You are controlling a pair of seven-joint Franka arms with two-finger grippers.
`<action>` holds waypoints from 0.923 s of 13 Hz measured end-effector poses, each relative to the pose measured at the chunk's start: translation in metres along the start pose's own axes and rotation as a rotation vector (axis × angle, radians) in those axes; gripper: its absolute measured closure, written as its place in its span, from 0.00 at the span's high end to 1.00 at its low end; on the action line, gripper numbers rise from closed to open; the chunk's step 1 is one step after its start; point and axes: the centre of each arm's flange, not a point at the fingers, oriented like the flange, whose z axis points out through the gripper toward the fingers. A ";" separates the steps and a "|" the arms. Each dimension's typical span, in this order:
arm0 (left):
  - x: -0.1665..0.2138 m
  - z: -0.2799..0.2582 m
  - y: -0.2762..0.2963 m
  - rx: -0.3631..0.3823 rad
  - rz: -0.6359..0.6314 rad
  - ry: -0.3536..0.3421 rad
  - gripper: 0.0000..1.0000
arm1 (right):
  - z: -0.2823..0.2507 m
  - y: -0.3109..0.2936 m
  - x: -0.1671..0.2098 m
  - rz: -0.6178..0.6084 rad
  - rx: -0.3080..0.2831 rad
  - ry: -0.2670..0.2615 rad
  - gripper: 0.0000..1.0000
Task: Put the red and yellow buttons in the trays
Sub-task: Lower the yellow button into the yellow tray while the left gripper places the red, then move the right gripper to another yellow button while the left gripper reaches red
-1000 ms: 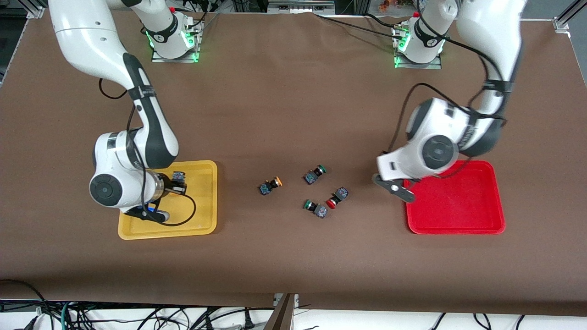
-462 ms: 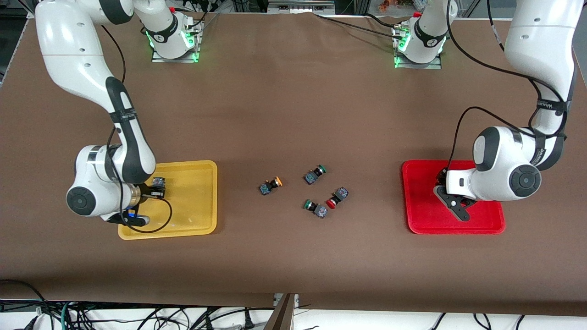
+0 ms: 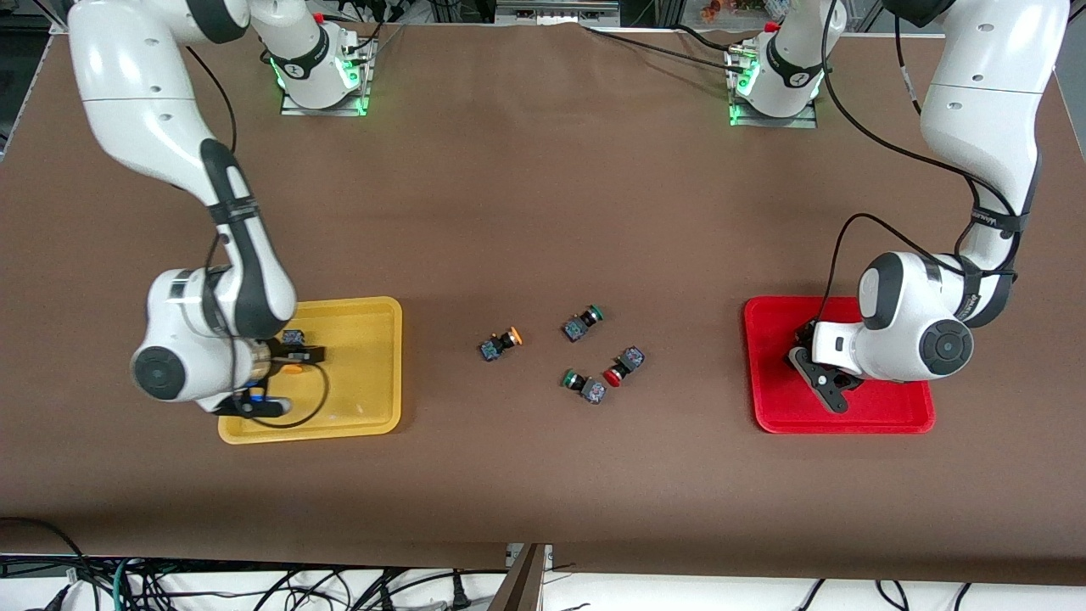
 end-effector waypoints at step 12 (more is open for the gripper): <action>0.200 -0.008 0.181 -0.011 -0.081 0.244 1.00 | 0.014 -0.262 -0.074 0.751 0.181 0.272 1.00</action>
